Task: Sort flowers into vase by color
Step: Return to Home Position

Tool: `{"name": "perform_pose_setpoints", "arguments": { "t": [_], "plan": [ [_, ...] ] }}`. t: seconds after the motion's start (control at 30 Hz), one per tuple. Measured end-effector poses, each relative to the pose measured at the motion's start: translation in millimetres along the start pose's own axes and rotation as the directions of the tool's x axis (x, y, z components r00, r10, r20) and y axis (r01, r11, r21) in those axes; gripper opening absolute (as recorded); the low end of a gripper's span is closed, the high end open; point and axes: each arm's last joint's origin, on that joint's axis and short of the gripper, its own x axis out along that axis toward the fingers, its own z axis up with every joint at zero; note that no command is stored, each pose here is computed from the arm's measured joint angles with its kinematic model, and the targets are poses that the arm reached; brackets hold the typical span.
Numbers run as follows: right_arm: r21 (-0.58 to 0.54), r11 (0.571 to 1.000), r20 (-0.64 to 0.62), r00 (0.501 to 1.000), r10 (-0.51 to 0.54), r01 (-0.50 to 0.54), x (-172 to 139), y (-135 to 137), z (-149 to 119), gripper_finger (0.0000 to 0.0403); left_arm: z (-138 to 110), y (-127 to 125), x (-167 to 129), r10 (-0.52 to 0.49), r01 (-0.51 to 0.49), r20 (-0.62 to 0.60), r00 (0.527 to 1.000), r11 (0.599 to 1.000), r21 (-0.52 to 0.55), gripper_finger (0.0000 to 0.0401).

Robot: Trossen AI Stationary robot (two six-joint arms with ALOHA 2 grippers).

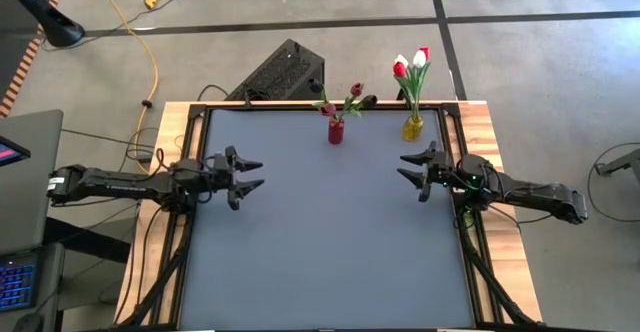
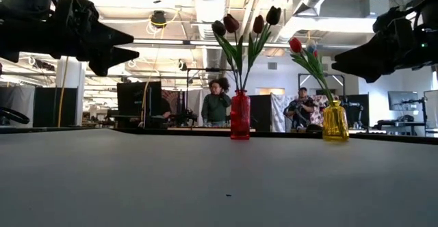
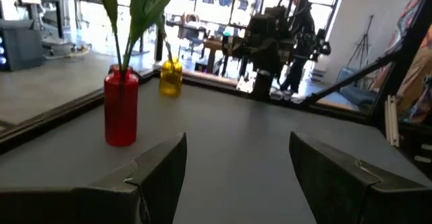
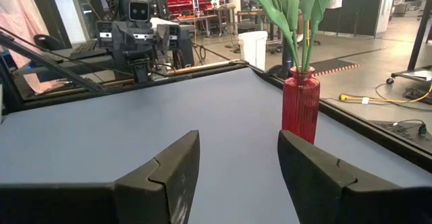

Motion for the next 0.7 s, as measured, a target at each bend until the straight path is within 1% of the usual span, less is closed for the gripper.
{"name": "perform_pose_setpoints", "arguments": {
  "t": [0.13,0.27,0.53,0.6,0.7],
  "plan": [
    [0.0,1.0,0.0,1.0,0.0,0.0,0,0,0,0.0225,-6,1,0,0.013,-0.013,-0.06,0.998,1.0,0.005,0.0251],
    [0.0,1.0,0.0,1.0,0.0,0.0,0,0,0,0.0225,-14,3,-1,0.03,-0.028,-0.146,0.989,1.0,0.011,0.0251],
    [0.0,1.0,0.0,1.0,0.0,0.0,0,0,0,0.0225,-31,6,-5,0.065,-0.058,-0.324,0.944,0.998,0.032,0.0251],
    [0.0,1.0,0.0,1.0,0.0,0.0,0,0,0,0.0225,-30,6,-5,0.069,-0.059,-0.305,0.95,0.997,0.043,0.0251],
    [0.0,1.0,0.0,1.0,0.0,0.0,0,0,0,0.0225,-20,5,-2,0.092,-0.086,-0.204,0.975,0.996,0.036,0.0251]
  ]
}}
